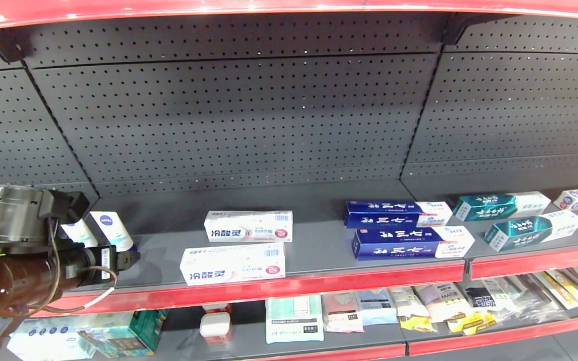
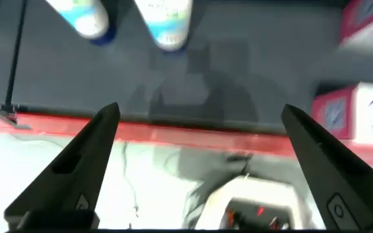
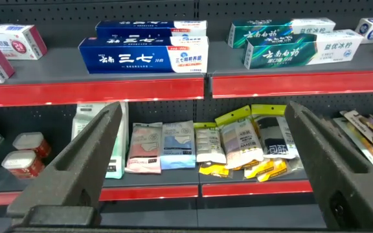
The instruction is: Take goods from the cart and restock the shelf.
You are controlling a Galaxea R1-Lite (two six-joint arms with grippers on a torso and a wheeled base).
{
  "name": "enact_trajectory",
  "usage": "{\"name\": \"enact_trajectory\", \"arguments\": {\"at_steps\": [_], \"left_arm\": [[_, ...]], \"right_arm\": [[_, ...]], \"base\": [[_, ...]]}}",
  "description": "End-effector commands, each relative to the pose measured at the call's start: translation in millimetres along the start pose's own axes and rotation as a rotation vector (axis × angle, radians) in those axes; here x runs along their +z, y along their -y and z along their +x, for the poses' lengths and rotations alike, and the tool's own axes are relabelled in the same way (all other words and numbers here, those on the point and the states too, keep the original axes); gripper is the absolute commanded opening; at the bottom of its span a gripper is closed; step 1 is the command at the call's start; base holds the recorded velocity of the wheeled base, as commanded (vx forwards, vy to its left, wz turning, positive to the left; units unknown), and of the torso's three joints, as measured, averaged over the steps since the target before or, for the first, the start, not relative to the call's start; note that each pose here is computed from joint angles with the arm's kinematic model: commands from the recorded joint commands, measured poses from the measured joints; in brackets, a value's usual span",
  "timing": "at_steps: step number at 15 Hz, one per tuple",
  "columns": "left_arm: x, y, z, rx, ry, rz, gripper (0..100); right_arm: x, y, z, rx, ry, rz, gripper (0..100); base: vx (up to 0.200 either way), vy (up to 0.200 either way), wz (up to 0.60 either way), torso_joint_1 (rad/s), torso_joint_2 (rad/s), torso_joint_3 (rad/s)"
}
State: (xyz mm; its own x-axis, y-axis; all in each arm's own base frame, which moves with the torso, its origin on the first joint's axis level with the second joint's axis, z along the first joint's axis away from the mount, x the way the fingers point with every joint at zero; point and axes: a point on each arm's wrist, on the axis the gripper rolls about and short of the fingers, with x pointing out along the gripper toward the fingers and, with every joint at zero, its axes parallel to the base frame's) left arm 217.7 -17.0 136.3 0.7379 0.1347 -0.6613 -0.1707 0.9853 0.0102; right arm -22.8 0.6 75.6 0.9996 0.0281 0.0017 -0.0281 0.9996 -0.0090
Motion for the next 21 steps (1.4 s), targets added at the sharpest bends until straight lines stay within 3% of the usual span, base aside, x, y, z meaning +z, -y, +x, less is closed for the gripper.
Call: {"name": "enact_trajectory", "arguments": {"at_steps": [1, 3, 7, 11, 17, 21], "left_arm": [[-3.2, 2.1, 7, 0.004, -0.037, 0.017, 100], [-9.7, 7.6, 12, 0.0, -0.093, 0.05, 100], [-15.7, 25.5, 23, -0.045, -0.138, 0.097, 100], [-10.7, 37.4, 34, -0.051, -0.147, 0.059, 100], [-6.0, 40.7, 42, -0.049, -0.147, 0.055, 100], [-1.5, 45.2, 50, -0.063, -0.102, 0.048, 100]], "right_arm": [[0, 0, 0, 0.0, 0.0, 0.0, 100], [0, 0, 0, 0.001, 0.001, 0.0, 100], [0, 0, 0, 0.001, 0.0, 0.0, 100], [0, 0, 0, 0.001, 0.0, 0.0, 100], [0, 0, 0, 0.001, 0.0, 0.0, 100], [0, 0, 0, 0.0, 0.0, 0.0, 100]], "base": [[0.0, 0.0, 0.0, 0.0, 0.0, 0.0], [0.0, 0.0, 0.0, 0.0, 0.0, 0.0], [0.0, 0.0, 0.0, 0.0, 0.0, 0.0], [0.0, 0.0, 0.0, 0.0, 0.0, 0.0], [0.0, 0.0, 0.0, 0.0, 0.0, 0.0], [0.0, 0.0, 0.0, 0.0, 0.0, 0.0]]}}
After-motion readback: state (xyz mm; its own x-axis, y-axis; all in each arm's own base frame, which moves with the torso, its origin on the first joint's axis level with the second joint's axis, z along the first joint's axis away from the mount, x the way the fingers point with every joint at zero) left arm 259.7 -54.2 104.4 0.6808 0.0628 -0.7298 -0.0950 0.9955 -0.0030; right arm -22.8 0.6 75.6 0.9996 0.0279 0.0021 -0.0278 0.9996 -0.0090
